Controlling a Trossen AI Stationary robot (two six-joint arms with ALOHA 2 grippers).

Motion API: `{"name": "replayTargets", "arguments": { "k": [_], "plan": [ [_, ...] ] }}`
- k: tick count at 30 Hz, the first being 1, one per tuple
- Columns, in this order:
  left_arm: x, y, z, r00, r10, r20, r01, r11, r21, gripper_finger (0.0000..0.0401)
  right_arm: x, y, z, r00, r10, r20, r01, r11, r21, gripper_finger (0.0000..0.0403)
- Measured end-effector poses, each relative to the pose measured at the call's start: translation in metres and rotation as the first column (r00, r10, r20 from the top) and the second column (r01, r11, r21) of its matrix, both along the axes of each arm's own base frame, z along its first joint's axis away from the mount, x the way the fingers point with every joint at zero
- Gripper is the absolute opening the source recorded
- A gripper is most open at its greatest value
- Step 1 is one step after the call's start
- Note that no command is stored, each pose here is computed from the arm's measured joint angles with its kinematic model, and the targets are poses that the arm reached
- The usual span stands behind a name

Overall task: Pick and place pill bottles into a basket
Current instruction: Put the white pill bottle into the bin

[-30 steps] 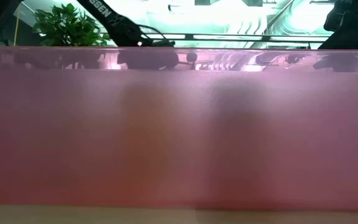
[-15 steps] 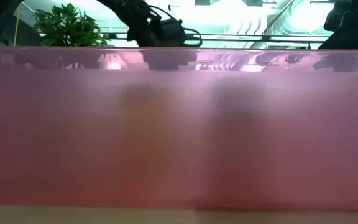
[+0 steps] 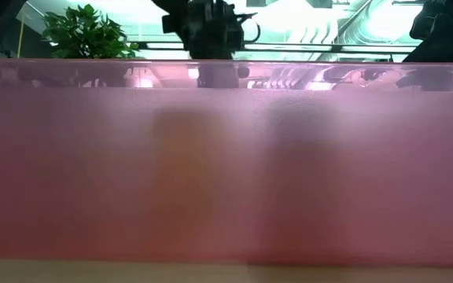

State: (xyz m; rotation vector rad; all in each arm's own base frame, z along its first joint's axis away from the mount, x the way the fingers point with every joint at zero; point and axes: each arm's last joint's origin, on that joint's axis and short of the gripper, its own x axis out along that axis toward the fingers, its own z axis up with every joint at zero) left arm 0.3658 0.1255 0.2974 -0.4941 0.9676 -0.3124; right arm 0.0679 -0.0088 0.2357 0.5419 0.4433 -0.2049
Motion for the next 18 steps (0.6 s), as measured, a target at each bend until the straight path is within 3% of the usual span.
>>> {"name": "replayTargets", "arguments": {
  "k": [6, 18],
  "plan": [
    [0.003, -0.03, 0.007, 0.994, -0.112, -0.012, 0.11, 0.988, -0.105, 0.0209, 0.0, 0.0, 0.0, 1.0, 0.0, 0.0, 0.0, 1.0, 0.0, 0.0199],
    [0.006, -0.114, 0.006, 0.942, -0.312, -0.121, 0.293, 0.944, -0.152, 0.0209, 0.0, 0.0, 0.0, 1.0, -0.001, 0.0, 0.001, 1.0, 0.0, 0.0199]
  ]
}}
